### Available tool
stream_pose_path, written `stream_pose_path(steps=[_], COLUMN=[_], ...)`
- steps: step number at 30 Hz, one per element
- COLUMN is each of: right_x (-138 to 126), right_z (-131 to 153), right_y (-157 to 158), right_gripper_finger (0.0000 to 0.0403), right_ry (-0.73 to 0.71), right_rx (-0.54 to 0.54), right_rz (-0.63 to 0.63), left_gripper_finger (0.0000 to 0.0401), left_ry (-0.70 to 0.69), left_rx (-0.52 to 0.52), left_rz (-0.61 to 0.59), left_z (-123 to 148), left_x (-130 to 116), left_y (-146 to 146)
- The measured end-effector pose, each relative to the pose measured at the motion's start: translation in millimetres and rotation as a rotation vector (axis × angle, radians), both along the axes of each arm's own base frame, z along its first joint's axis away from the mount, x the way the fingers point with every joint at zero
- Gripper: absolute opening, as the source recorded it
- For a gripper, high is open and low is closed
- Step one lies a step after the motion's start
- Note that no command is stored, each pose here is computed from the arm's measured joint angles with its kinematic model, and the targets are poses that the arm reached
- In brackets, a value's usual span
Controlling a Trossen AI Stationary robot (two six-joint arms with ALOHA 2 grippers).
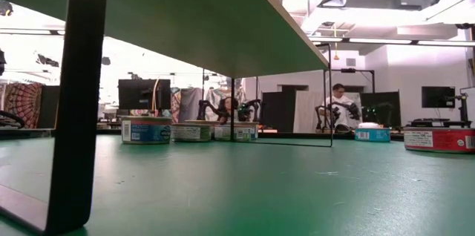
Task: Stack canned seafood by type on shelf
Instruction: Stack the blue pink tuna can on top of the other blue pink tuna cans on the shelf
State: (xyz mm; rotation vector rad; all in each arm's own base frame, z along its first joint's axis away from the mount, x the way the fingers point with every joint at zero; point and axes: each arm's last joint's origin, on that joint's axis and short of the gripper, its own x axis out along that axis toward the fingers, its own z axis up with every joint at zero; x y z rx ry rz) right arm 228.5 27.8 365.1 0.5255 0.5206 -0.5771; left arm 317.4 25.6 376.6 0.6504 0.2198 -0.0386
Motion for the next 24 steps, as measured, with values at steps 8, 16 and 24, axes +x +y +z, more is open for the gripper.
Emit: stream_pose_path(steps=[8,16,24], right_x=[-29.6,-25.8,-27.1], right_z=[-1.7,-22.8,-76.3], right_y=[-16.6,-7.6,24.6], right_gripper_finger=[0.0305,0.0305,0.0288], right_ry=[0.128,0.230,0.121], right_rx=[0.056,0.052,0.220], right_rz=[-0.075,-0.020,0.034], left_gripper_finger=[0.0261,0.0261,0.0261], left_ry=[-0.123,0.086,0.025], left_rx=[-0.530,-0.886,-1.043], left_rz=[0.236,0.232,0.410], left_z=[31.7,-16.6,-65.4], left_x=[-39.5,-46.4,-82.7], left_y=[30.0,54.9,73.1])
